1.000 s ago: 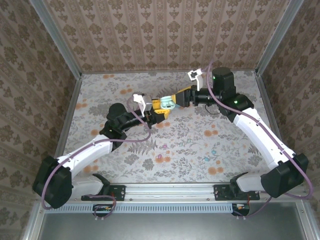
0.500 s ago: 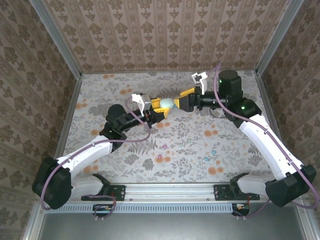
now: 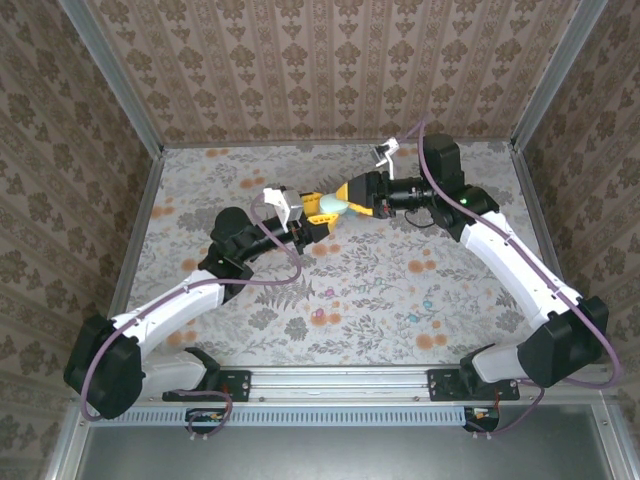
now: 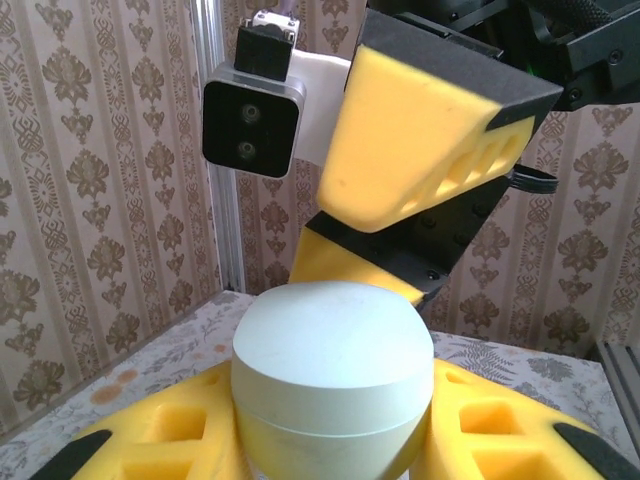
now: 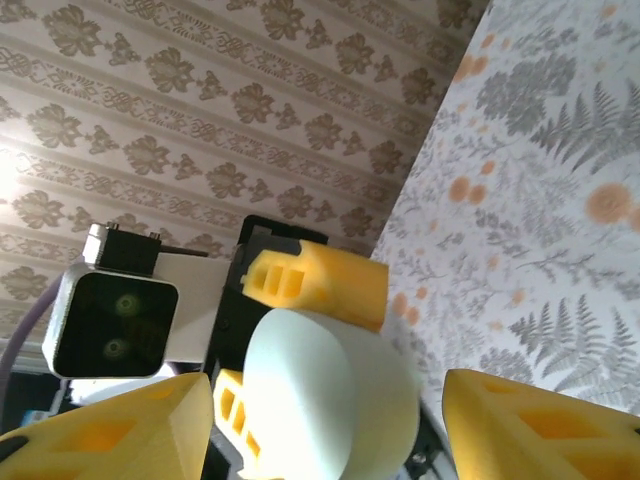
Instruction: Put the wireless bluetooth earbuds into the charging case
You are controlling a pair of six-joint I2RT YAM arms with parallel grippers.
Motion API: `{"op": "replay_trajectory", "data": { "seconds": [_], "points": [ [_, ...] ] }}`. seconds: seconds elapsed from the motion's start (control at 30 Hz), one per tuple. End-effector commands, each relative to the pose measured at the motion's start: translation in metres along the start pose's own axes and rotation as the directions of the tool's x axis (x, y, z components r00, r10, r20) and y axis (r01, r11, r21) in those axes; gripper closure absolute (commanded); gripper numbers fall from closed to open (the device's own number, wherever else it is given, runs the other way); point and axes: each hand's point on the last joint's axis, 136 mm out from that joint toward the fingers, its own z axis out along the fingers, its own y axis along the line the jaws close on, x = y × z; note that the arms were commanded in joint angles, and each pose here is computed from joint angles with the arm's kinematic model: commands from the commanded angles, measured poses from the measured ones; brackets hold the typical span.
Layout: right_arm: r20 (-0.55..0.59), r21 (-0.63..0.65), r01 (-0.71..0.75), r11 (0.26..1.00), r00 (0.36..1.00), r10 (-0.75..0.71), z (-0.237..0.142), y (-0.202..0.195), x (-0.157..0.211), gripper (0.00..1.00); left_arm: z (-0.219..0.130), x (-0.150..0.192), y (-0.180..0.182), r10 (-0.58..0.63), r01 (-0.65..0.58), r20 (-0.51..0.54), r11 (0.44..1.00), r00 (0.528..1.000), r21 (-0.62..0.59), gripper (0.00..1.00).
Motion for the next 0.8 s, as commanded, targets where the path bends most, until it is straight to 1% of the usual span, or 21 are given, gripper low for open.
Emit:
{"op": "replay_trajectory", "data": {
  "seconds": [0.0,0.1,0.27,0.33,0.43,0.57,0.73,0.77],
  "points": [
    [-0.054,-0.064,-0.084,0.994,0.995,0.081,0.006,0.007,0.003,0.38,0.002,-0.031,-0.005,0.073,-0.075,0.074,0.997,0.995,0.018,0.72],
    [-0.085,-0.072,-0.137,0.988,0.988,0.131,0.012,0.002,0.004,0.42,0.002,-0.033,-0.005,0.082,-0.083,0.078,0.996,0.994,0.015,0.72],
    [-0.105,-0.104,-0.144,0.984,0.985,0.134,0.015,0.005,0.004,0.44,0.002,-0.034,-0.006,0.087,-0.088,0.078,0.996,0.993,0.019,0.72],
    [-0.109,-0.106,-0.150,0.983,0.984,0.139,0.016,0.004,0.004,0.46,0.002,-0.034,-0.006,0.085,-0.087,0.077,0.996,0.993,0.022,0.72],
    [-0.107,-0.107,-0.163,0.981,0.983,0.151,0.018,0.000,0.002,0.52,0.003,-0.034,-0.008,0.083,-0.086,0.077,0.996,0.993,0.030,0.71],
    [-0.104,-0.119,-0.167,0.979,0.982,0.155,0.017,0.001,0.001,0.63,0.003,-0.033,-0.006,0.085,-0.087,0.068,0.996,0.994,0.022,0.72],
    [-0.100,-0.137,-0.165,0.977,0.983,0.153,0.013,0.007,0.003,0.74,0.003,-0.028,-0.001,0.086,-0.086,0.047,0.996,0.995,-0.006,0.71],
    [-0.092,-0.141,-0.168,0.976,0.983,0.157,0.012,0.008,0.002,0.78,0.003,-0.027,-0.001,0.084,-0.083,0.043,0.997,0.996,-0.006,0.71]
  ]
}}
